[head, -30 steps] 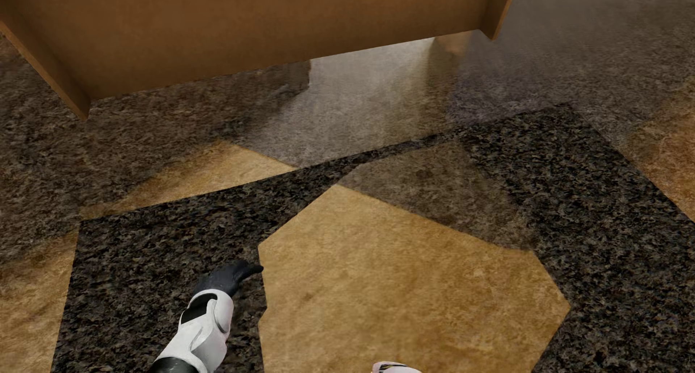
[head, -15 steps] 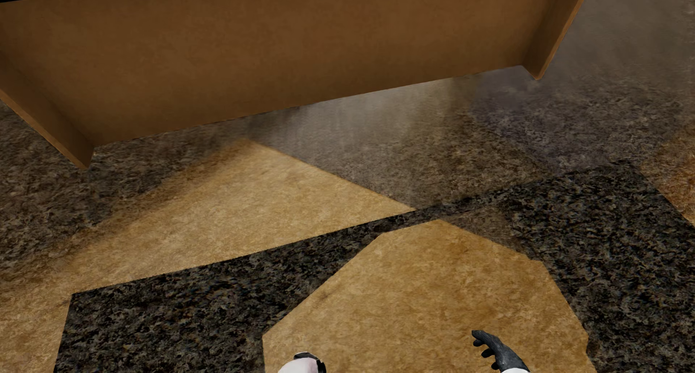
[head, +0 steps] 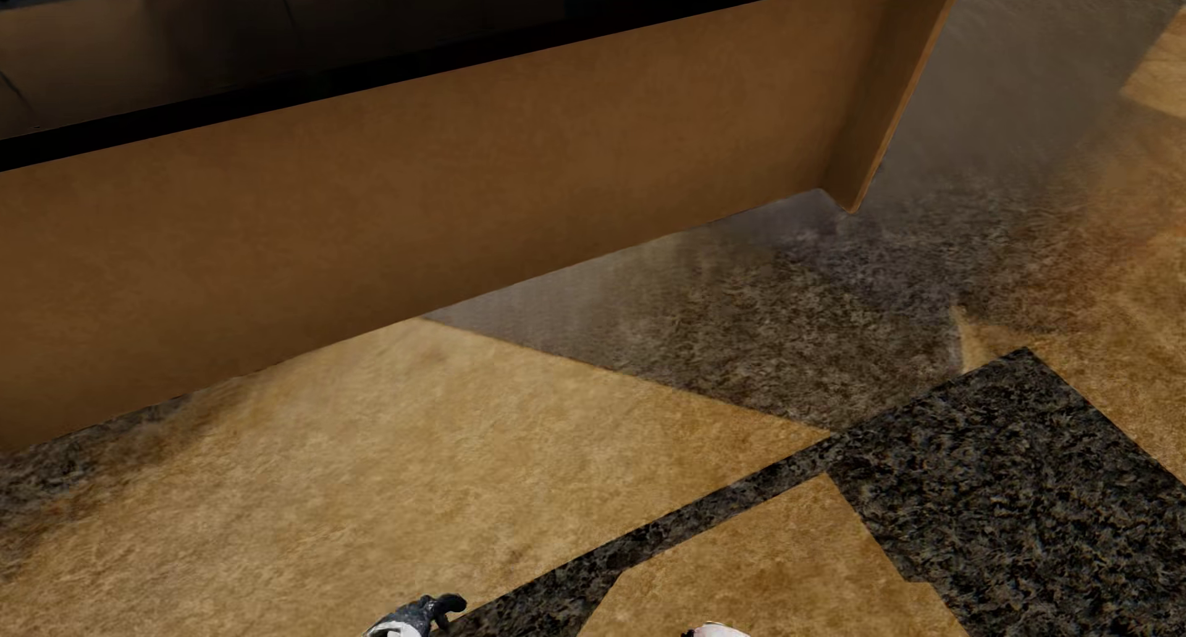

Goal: Move towards the counter

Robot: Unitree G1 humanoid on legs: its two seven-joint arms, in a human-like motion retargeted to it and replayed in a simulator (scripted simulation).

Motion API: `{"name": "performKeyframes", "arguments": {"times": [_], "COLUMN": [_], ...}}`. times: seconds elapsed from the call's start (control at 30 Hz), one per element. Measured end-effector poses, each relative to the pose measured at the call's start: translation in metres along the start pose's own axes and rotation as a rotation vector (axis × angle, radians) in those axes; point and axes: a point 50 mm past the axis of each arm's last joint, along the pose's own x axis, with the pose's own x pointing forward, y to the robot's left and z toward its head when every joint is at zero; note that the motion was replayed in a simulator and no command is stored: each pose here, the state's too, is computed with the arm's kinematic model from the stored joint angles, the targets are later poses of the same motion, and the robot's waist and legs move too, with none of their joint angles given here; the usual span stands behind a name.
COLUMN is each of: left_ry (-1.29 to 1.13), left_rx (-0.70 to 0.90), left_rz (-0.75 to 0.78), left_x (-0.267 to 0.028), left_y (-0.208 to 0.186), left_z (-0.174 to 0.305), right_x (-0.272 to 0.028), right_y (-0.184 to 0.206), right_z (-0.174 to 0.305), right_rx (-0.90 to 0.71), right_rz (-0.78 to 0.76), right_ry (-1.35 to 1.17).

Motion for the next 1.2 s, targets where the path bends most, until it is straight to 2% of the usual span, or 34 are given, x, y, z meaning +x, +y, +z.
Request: {"name": "performKeyframes", "arguments": {"times": [0.1, 0.17, 0.23, 0.3, 0.37, 0.4, 0.43, 0.53, 0.63, 0.7, 0.8, 0.83, 0.87, 0.93, 0.97, 1.03, 1.1, 1.13, 1.2], "left_ry": [-0.244, -0.354, -0.363, -0.31, -0.299, -0.284, -0.238, 0.081, 0.278, 0.337, 0.4, 0.393, 0.375, 0.27, 0.204, 0.099, 0.012, -0.032, -0.151], "left_rx": [0.051, 0.06, -0.073, -0.238, -0.14, -0.039, -0.015, -0.149, -0.021, -0.048, -0.22, -0.229, -0.163, -0.008, 0.031, -0.015, -0.102, -0.107, -0.066], "left_rz": [0.188, 0.294, 0.347, 0.319, 0.205, 0.136, 0.08, -0.072, -0.34, -0.408, -0.418, -0.448, -0.494, -0.553, -0.508, -0.285, -0.033, 0.04, 0.136], "left_x": [-0.004, -0.012, -0.017, -0.016, -0.014, -0.013, -0.011, -0.011, -0.026, -0.042, -0.068, -0.071, -0.07, -0.057, -0.047, -0.026, -0.01, -0.005, -0.002], "left_y": [0.061, 0.087, 0.092, 0.07, 0.046, 0.034, 0.021, -0.034, -0.081, -0.101, -0.137, -0.146, -0.15, -0.139, -0.124, -0.083, -0.032, -0.009, 0.035], "left_z": [0.056, 0.079, 0.078, 0.067, 0.057, 0.048, 0.035, -0.028, -0.084, -0.11, -0.122, -0.114, -0.107, -0.085, -0.069, -0.041, -0.011, 0.004, 0.038], "right_x": [-0.01, -0.021, -0.027, -0.023, -0.015, -0.01, -0.005, 0.008, 0.006, -0.003, -0.014, -0.013, -0.009, 0.001, 0.006, 0.012, 0.009, 0.005, -0.003], "right_y": [0.02, 0.039, 0.052, 0.056, 0.051, 0.043, 0.03, -0.013, -0.035, -0.044, -0.049, -0.051, -0.048, -0.034, -0.028, -0.02, -0.006, 0.004, 0.02], "right_z": [-0.046, -0.072, -0.086, -0.072, -0.041, -0.023, -0.004, 0.053, 0.111, 0.146, 0.163, 0.158, 0.143, 0.105, 0.086, 0.044, -0.004, -0.024, -0.049], "right_rx": [-0.06, -0.04, -0.049, -0.079, -0.006, 0.047, 0.072, 0.028, -0.018, -0.062, -0.058, -0.033, 0.004, 0.015, -0.042, -0.128, -0.021, 0.021, -0.002], "right_rz": [0.112, 0.177, 0.249, 0.274, 0.226, 0.169, 0.095, -0.103, -0.147, -0.166, -0.202, -0.214, -0.219, -0.163, -0.108, -0.044, -0.036, -0.007, 0.122], "right_ry": [0.163, 0.271, 0.363, 0.333, 0.194, 0.118, 0.051, -0.099, -0.317, -0.469, -0.578, -0.563, -0.509, -0.348, -0.27, -0.097, 0.112, 0.201, 0.259]}}
